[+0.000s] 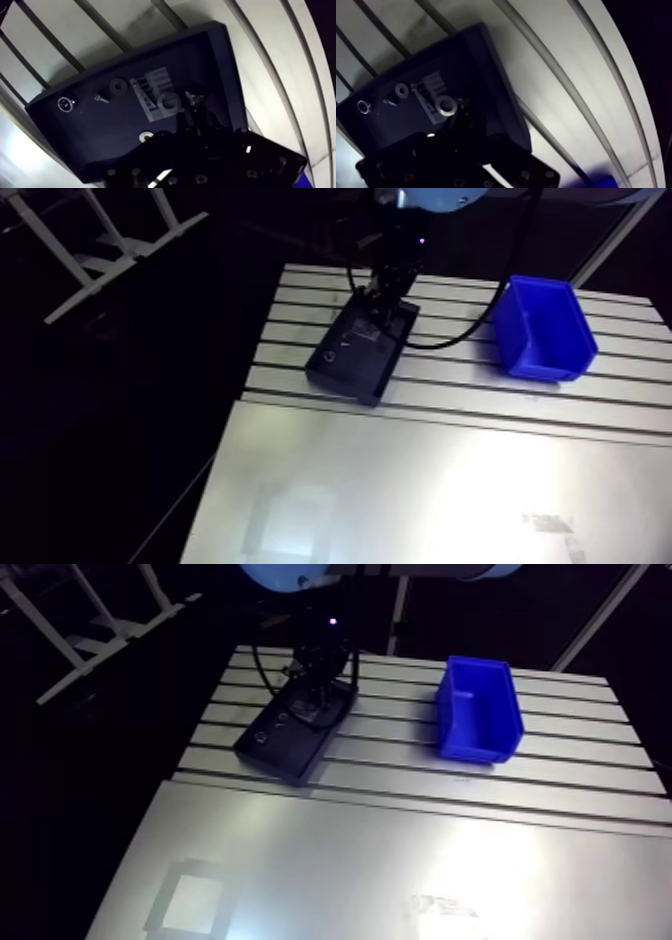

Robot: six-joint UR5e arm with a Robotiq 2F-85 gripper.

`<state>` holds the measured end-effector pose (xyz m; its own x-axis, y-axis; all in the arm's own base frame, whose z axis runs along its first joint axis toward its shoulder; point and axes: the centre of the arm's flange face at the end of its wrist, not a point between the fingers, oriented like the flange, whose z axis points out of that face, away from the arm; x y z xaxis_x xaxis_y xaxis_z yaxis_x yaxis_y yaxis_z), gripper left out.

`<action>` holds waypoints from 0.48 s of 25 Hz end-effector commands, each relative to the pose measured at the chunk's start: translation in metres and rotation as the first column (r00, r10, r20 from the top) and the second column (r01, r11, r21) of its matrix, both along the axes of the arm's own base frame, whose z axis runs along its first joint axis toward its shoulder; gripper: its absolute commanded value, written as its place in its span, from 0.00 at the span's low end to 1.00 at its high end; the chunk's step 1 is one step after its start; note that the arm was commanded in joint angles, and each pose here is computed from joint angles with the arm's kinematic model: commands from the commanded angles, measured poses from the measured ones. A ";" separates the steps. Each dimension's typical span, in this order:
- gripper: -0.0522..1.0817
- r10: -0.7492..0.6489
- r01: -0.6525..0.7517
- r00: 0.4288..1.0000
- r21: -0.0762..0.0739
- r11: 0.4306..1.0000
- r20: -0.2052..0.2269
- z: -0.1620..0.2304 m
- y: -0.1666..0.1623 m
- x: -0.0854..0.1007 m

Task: Pick up the M10 bolt from the tray and put it into the blue bin.

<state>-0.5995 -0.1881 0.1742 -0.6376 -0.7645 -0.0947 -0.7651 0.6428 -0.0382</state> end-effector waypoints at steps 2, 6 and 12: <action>0.86 0.014 -0.014 1.000 -0.004 1.000 -0.024 0.016 0.002 0.000; 0.90 0.011 -0.011 0.999 -0.008 1.000 -0.039 0.031 0.004 0.003; 0.93 0.006 -0.006 0.999 -0.008 1.000 -0.042 0.058 0.008 0.010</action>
<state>-0.5950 -0.1836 0.2106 -0.6332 -0.7712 -0.0657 -0.7722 0.6352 -0.0150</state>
